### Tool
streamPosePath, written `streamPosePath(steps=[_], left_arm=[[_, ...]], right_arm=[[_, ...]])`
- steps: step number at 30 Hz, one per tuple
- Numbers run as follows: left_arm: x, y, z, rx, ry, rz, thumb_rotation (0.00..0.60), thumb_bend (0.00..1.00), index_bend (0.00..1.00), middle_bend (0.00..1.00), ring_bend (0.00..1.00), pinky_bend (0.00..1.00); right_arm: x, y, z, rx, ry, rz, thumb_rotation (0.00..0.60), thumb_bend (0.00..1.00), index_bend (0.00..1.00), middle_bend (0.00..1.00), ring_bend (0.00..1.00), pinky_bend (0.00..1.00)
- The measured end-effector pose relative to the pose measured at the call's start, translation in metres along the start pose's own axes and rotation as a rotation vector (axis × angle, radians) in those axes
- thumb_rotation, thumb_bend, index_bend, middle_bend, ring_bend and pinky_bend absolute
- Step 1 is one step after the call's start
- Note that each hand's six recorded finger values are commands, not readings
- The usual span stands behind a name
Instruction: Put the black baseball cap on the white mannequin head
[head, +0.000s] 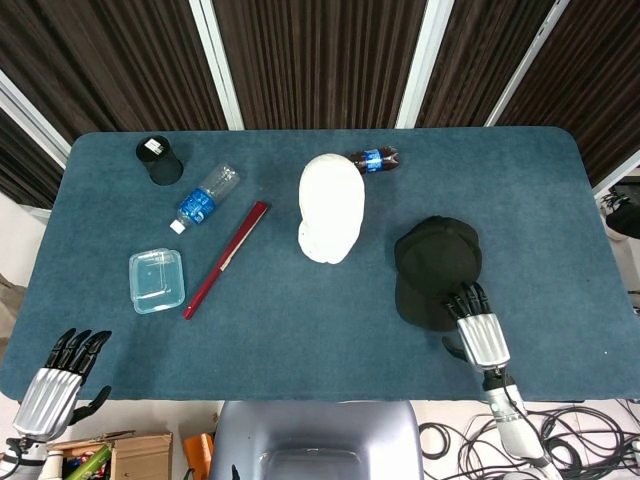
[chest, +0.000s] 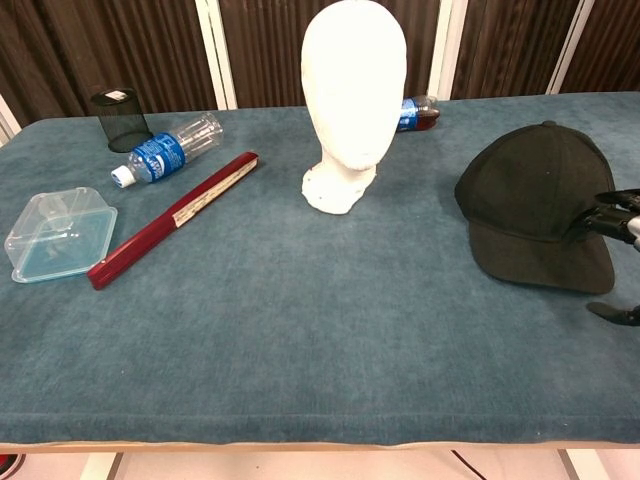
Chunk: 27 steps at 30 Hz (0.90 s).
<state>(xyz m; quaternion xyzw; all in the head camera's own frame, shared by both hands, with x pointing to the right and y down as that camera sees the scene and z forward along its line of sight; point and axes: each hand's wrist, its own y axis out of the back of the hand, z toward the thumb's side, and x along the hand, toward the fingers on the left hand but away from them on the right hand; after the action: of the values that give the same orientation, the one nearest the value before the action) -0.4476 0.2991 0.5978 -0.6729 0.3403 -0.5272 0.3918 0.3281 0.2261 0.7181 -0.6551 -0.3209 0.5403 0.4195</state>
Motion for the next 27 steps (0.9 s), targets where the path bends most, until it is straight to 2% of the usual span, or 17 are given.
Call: streamPosePath(steps=[17, 23, 27], left_arm=[[0.002, -0.004, 0.002, 0.012, 0.002, -0.016, 0.6, 0.3, 0.0, 0.14, 0.08, 0.07], [0.002, -0.004, 0.002, 0.018, 0.008, -0.017, 0.6, 0.3, 0.0, 0.14, 0.08, 0.07], [0.002, -0.004, 0.0, 0.024, 0.017, -0.019, 0.6, 0.3, 0.0, 0.14, 0.09, 0.07]], right_arm=[[-0.026, -0.008, 0.001, -0.017, -0.04, -0.056, 0.6, 0.16, 0.43, 0.29, 0.13, 0.06], [-0.038, -0.006, -0.003, -0.035, -0.06, -0.081, 0.6, 0.31, 0.54, 0.35, 0.2, 0.14], [-0.043, 0.005, -0.006, -0.063, -0.068, -0.144, 0.6, 0.35, 0.64, 0.42, 0.29, 0.23]])
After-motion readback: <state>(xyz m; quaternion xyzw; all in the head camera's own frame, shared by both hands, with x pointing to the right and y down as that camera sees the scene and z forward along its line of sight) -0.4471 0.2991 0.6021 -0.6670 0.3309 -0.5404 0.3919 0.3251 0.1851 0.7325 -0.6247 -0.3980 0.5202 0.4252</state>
